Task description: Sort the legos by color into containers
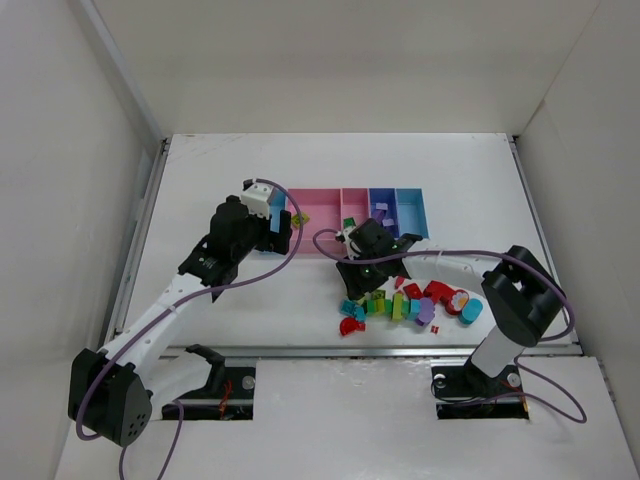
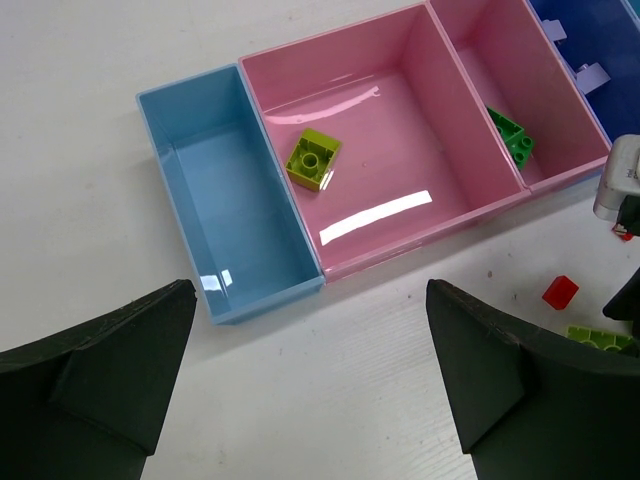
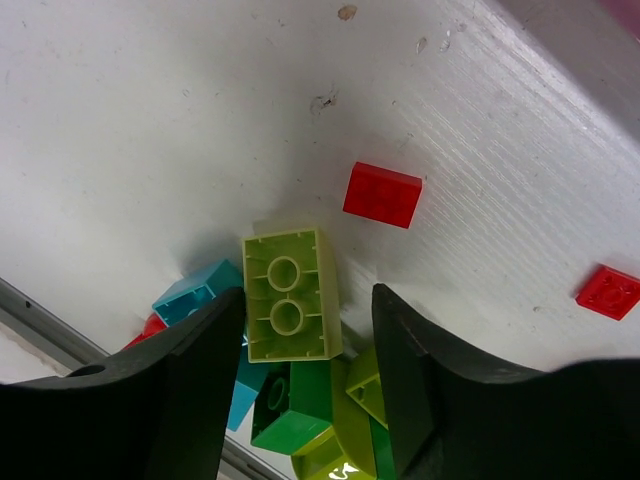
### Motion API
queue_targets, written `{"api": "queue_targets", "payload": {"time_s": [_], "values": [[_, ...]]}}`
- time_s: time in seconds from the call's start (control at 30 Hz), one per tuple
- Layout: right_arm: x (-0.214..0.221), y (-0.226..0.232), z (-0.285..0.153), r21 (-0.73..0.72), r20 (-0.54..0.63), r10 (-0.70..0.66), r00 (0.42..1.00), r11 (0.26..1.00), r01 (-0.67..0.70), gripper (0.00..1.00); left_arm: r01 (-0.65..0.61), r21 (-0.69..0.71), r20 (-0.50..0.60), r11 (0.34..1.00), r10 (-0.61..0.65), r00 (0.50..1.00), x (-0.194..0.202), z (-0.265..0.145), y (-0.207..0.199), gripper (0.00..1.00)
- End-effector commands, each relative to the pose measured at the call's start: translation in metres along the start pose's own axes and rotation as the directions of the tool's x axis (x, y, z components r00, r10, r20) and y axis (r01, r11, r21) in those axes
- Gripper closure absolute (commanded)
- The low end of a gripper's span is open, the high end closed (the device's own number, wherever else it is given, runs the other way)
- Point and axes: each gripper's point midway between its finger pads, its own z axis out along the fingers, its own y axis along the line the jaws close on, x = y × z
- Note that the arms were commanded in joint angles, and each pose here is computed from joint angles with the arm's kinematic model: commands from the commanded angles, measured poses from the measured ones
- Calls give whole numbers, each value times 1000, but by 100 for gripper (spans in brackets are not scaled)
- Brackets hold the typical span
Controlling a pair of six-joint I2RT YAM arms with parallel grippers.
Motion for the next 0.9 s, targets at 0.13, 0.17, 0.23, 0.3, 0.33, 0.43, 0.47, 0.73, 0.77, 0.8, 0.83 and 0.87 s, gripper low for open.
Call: {"api": "queue_targets", "payload": {"time_s": [0.13,0.17,0.23,0.3,0.33,0.43,0.47,0.73,0.77,0.8,0.83,0.87], "values": [[-3,15,-7,-66,23,-30,999,997,31,40,-4,7,51,1000,4,999,-11,-3,-1,1],[-3,15,-7,-66,23,-30,999,997,31,38,-4,7,51,1000,4,999,-11,-3,-1,1],[1,14,-6,-65,14,-29,999,997,29,38,-4,7,51,1000,4,999,-11,-3,-1,1],[3,13,-6,-63,5,-27,1000,998,28,38,-4,7,51,1000,4,999,-11,-3,-1,1],[7,12,-5,-61,-6,-26,1000,998,26,38,-4,7,51,1000,4,999,-11,-3,-1,1],[9,11,-3,-59,-15,-25,1000,998,24,43,-4,7,51,1000,4,999,-11,-3,-1,1],[7,12,-2,-61,-6,-26,1000,998,25,48,-4,7,51,1000,4,999,-11,-3,-1,1],[-8,14,-7,-58,29,-30,999,998,32,68,-5,16,50,1000,4,999,-11,-3,-3,1],[-12,15,-9,-59,35,-31,999,998,33,73,-5,16,50,1000,4,999,-11,-3,-3,1],[-22,20,-19,-75,65,-35,997,996,40,79,-5,16,50,1000,4,999,-11,-3,-3,1],[-28,22,-23,-77,86,-50,995,995,57,88,-5,16,50,1000,4,999,-11,-3,-3,1],[-34,26,-29,-94,107,-53,993,994,63,92,-5,16,50,1000,4,999,-11,-3,-3,3]]}}
